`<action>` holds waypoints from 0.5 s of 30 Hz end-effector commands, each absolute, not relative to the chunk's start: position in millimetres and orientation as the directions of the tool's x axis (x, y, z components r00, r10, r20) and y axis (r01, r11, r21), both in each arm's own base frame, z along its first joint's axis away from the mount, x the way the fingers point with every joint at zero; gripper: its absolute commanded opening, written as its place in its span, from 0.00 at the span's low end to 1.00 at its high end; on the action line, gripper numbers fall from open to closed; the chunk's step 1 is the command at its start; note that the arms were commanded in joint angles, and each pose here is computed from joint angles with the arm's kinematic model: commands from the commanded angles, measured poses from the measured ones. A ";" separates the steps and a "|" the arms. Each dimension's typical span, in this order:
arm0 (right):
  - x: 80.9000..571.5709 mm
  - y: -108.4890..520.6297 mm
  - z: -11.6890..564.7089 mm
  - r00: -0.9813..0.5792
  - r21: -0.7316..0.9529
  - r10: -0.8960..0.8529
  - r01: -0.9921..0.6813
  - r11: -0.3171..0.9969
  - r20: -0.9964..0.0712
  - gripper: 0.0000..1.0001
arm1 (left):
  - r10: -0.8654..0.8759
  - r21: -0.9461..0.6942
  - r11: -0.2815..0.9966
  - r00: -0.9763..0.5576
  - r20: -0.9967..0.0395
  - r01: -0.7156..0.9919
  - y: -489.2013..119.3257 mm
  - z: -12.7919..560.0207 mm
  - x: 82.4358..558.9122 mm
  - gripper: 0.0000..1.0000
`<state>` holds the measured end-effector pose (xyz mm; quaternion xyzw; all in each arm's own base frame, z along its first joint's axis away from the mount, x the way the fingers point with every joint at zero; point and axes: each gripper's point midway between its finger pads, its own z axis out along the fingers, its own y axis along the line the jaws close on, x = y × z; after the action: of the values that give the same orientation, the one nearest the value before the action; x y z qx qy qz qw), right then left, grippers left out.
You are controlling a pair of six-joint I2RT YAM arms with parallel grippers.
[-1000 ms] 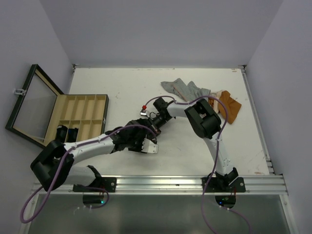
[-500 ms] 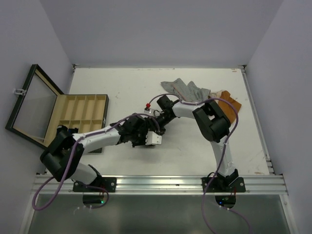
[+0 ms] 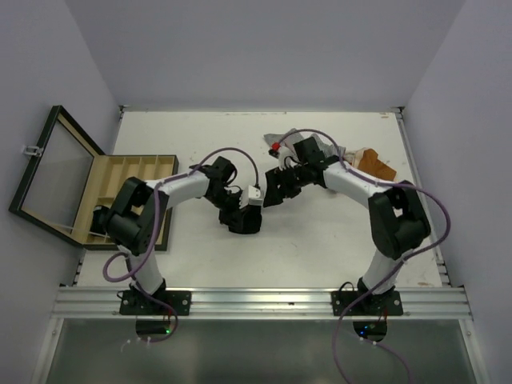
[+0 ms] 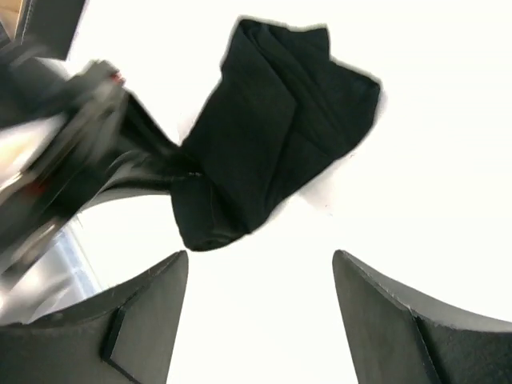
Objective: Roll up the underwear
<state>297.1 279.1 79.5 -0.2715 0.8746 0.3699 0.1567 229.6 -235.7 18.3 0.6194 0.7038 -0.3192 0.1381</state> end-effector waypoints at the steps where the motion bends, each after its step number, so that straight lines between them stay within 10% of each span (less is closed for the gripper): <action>1: 298.5 269.6 117.1 -0.602 0.390 -0.403 -0.777 0.494 -0.689 0.77 | 0.907 -0.516 0.116 -0.302 -0.292 0.849 -186.0 -38.8 181.1 0.00; 7: 273.3 266.6 155.9 -0.311 0.203 -0.481 -0.943 0.263 -0.820 0.76 | 0.913 -0.603 0.162 -0.351 -0.208 0.781 -183.4 -50.3 190.4 0.00; 15: 239.2 292.5 130.9 0.029 -0.068 -0.671 -0.997 0.033 -0.741 0.75 | 0.918 -0.640 0.169 -0.356 -0.174 0.749 -186.8 -60.6 216.6 0.04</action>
<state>249.8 280.3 135.0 -0.5610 0.7046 0.3105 0.3039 234.5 -241.6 19.3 0.4964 0.7449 -0.4455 -0.0160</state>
